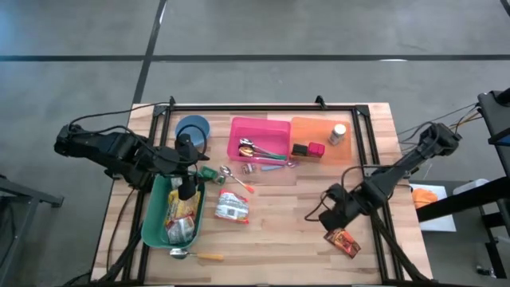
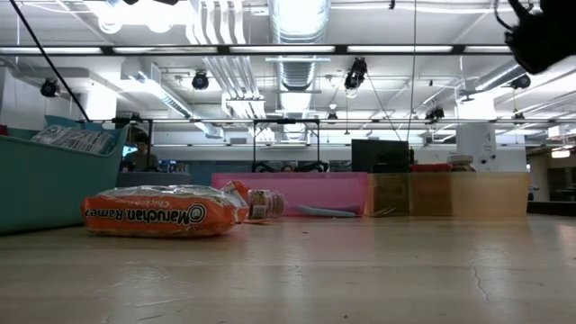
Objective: Pick & Place Food Item
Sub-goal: Put the orange spice pack into the orange bin
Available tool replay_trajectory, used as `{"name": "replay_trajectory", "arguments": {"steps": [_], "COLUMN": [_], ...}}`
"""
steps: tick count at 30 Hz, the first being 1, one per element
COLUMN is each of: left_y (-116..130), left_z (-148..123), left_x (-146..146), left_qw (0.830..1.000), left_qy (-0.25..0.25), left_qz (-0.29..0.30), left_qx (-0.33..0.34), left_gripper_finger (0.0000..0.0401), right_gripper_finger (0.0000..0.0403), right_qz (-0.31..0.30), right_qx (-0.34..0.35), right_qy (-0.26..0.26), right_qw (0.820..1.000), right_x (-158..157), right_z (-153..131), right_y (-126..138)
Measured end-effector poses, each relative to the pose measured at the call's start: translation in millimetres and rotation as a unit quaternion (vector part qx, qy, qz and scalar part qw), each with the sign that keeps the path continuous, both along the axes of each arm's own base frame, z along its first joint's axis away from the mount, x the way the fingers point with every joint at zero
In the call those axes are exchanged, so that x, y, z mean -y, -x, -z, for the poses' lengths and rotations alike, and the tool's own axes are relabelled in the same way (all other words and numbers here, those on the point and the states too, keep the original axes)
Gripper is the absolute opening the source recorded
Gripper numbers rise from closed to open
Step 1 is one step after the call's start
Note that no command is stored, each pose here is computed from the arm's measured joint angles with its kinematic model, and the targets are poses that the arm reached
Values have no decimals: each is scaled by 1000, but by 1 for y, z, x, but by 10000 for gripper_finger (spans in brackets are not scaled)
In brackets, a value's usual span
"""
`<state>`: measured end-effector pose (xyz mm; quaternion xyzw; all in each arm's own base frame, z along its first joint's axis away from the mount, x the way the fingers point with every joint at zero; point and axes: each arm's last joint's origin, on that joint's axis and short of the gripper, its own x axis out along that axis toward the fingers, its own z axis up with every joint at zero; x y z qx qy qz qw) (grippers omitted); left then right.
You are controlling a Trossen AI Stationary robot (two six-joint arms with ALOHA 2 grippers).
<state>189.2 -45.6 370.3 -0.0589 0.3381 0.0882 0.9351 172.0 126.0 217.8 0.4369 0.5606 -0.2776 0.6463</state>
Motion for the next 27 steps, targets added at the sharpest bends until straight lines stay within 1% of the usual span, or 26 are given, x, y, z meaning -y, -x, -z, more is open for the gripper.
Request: {"name": "replay_trajectory", "arguments": {"steps": [5,12,15,19,21,27], "left_y": [0,0,0,0,0,0], "left_z": [0,0,0,0,0,0], "left_x": [0,0,0,0,0,0], "left_qw": [1000,1000,1000,1000,1000,1000], "left_qy": [0,1,1,1,1,16], "left_qz": [0,-1,-1,-1,-1,-13], "left_qx": [0,0,0,0,0,2], "left_gripper_finger": [317,317,317,317,317,317], "right_gripper_finger": [368,368,368,368,368,368], "right_qz": [39,57,54,53,52,23], "right_qx": [-2,-35,-46,-22,-22,-85], "right_qy": [-30,-18,-39,-75,-78,-72], "right_qw": [999,998,997,996,995,994], "right_x": [-12,-13,-12,-16,-17,-24], "right_z": [21,41,49,61,67,84], "right_y": [12,28,31,29,28,25]}}
